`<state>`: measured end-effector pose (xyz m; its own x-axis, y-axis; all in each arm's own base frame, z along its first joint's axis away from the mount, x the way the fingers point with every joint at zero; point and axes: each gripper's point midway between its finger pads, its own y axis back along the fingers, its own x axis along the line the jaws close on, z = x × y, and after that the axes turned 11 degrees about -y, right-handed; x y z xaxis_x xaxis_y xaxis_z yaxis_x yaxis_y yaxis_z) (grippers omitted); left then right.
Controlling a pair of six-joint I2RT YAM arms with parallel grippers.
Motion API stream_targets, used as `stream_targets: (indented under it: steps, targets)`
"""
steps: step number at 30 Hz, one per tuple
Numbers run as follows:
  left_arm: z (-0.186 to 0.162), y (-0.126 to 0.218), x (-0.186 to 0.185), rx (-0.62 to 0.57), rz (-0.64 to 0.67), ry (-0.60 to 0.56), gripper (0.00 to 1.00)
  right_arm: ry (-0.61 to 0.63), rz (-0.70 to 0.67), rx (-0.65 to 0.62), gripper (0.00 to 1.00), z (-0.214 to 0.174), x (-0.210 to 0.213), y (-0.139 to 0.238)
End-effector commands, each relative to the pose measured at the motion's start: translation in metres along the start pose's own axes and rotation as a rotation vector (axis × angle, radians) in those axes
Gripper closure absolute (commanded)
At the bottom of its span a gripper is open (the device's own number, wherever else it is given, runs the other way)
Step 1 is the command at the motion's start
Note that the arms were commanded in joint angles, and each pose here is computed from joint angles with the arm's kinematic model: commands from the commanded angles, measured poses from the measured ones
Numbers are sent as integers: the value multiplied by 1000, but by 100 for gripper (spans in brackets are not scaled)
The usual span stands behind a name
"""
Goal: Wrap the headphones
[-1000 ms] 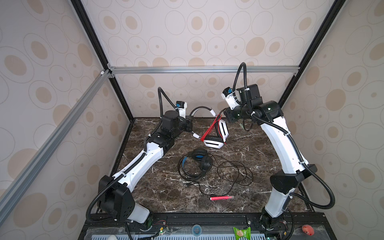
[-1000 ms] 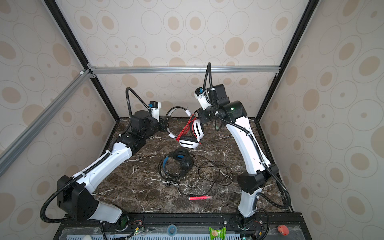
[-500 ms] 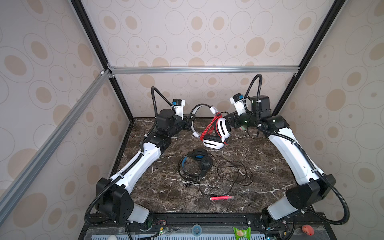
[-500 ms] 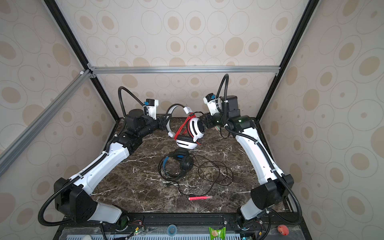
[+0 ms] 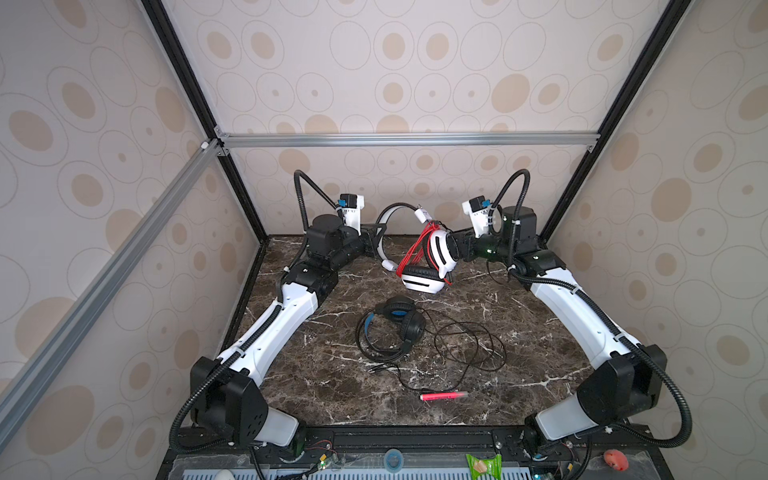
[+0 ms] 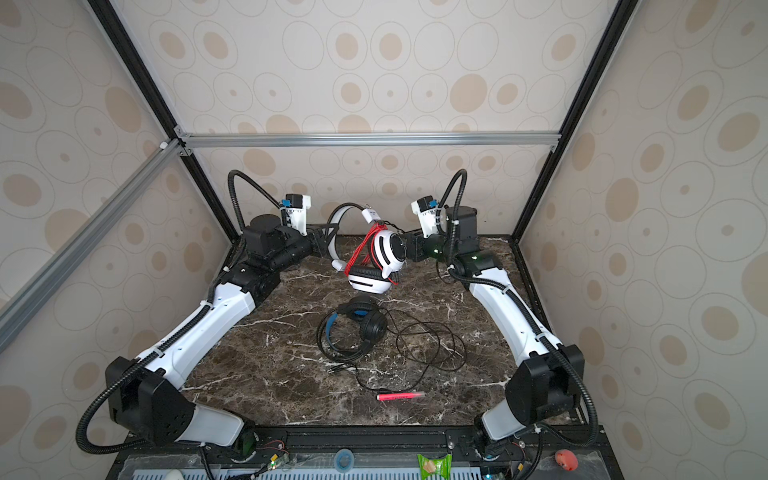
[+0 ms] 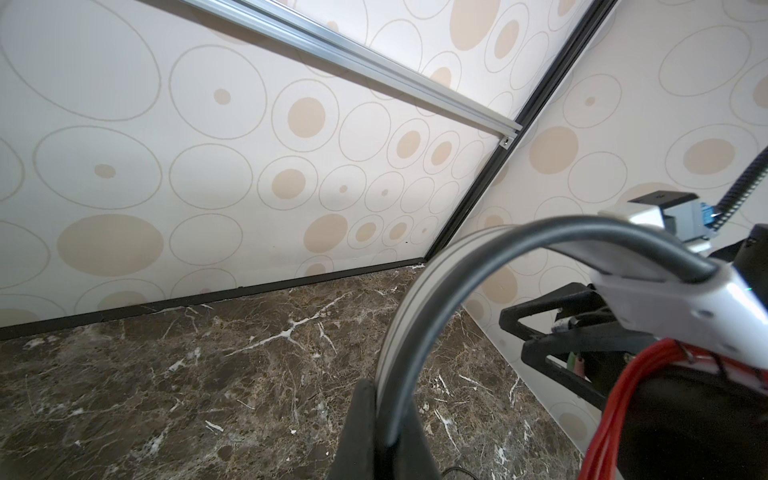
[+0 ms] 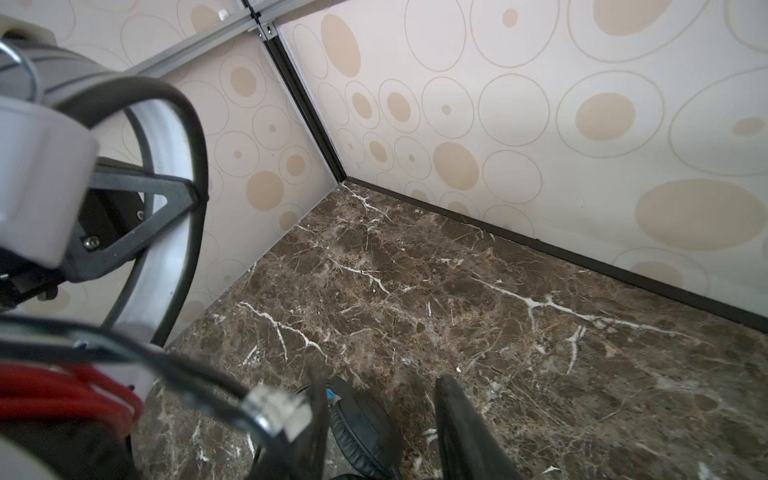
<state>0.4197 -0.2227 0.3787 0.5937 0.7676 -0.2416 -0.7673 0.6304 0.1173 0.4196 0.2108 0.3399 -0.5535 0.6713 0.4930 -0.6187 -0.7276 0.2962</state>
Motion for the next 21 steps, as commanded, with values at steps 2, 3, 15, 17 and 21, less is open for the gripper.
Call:
stream_targets:
  steps: [2,3,15,17,21]
  targets:
    - [71,26,-24,-191,-63,1,100,-5,69,-102,53,23,11,11]
    - [71,26,-22,-193,-57,5,100,-7,72,-99,53,21,10,10]
    - [80,31,-10,-246,-1,71,100,-125,109,-18,51,-27,-7,-7]
    - [76,33,-3,-243,26,77,100,-141,99,2,50,-36,-11,-7]
    - [66,44,17,-244,114,95,100,-169,7,59,48,-61,-29,-5]
